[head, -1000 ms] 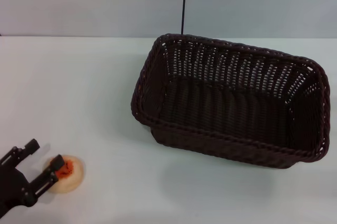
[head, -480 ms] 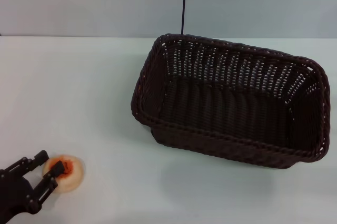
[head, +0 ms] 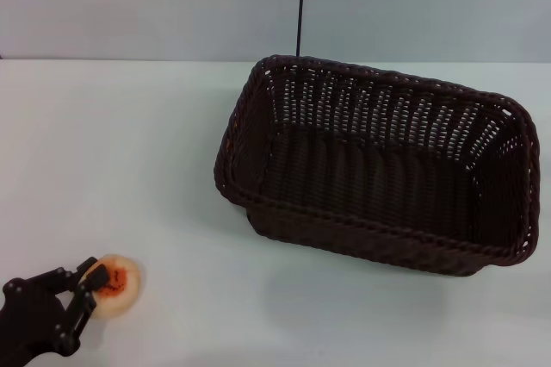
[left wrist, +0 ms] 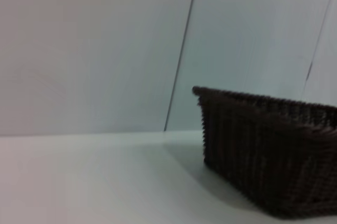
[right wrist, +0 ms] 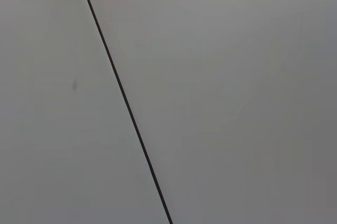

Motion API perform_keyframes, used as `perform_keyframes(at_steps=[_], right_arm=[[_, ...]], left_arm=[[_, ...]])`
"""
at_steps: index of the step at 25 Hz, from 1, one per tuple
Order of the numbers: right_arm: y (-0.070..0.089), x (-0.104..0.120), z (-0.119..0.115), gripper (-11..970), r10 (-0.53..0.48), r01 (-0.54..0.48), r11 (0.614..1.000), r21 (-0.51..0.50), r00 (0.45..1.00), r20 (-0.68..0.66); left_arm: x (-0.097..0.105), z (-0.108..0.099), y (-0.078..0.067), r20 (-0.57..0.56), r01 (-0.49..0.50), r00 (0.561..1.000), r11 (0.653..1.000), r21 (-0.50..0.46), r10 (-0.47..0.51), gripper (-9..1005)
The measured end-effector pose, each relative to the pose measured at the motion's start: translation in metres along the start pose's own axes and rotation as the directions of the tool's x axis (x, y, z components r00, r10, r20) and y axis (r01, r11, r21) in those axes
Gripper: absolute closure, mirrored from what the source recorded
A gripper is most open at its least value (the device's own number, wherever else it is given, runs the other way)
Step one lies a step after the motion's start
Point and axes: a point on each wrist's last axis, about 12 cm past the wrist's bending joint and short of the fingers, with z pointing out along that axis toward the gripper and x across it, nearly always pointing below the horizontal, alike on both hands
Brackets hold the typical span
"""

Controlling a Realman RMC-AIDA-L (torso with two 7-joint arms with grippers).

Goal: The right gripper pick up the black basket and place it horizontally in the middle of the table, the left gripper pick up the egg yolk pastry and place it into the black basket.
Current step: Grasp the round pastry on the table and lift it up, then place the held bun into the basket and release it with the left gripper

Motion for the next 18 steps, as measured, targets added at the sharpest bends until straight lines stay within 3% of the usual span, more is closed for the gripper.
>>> perform_keyframes(at_steps=[3, 7, 12, 18], right_arm=[[0.0, 0.001, 0.001, 504, 0.002, -0.002, 1.0, 0.003, 1.0, -0.008], [0.0, 0.002, 0.001, 504, 0.003, -0.003, 1.0, 0.003, 1.0, -0.009], [0.002, 0.003, 0.002, 504, 0.01, -0.01, 1.0, 0.002, 1.0, -0.01], [0.006, 0.007, 0.004, 504, 0.028, -0.028, 1.0, -0.001, 0.999, -0.017]], left_arm=[[-0.006, 0.001, -0.001, 0.046, 0.005, 0.999, 1.0, 0.019, -0.006, 897], [-0.015, 0.008, -0.001, 0.118, 0.013, 0.993, 0.999, 0.041, -0.018, 919], [-0.039, 0.057, -0.005, 0.247, 0.046, 0.965, 0.985, 0.168, -0.087, 936], [-0.063, 0.115, -0.011, 0.287, 0.02, 0.952, 0.959, 0.281, -0.104, 943]])
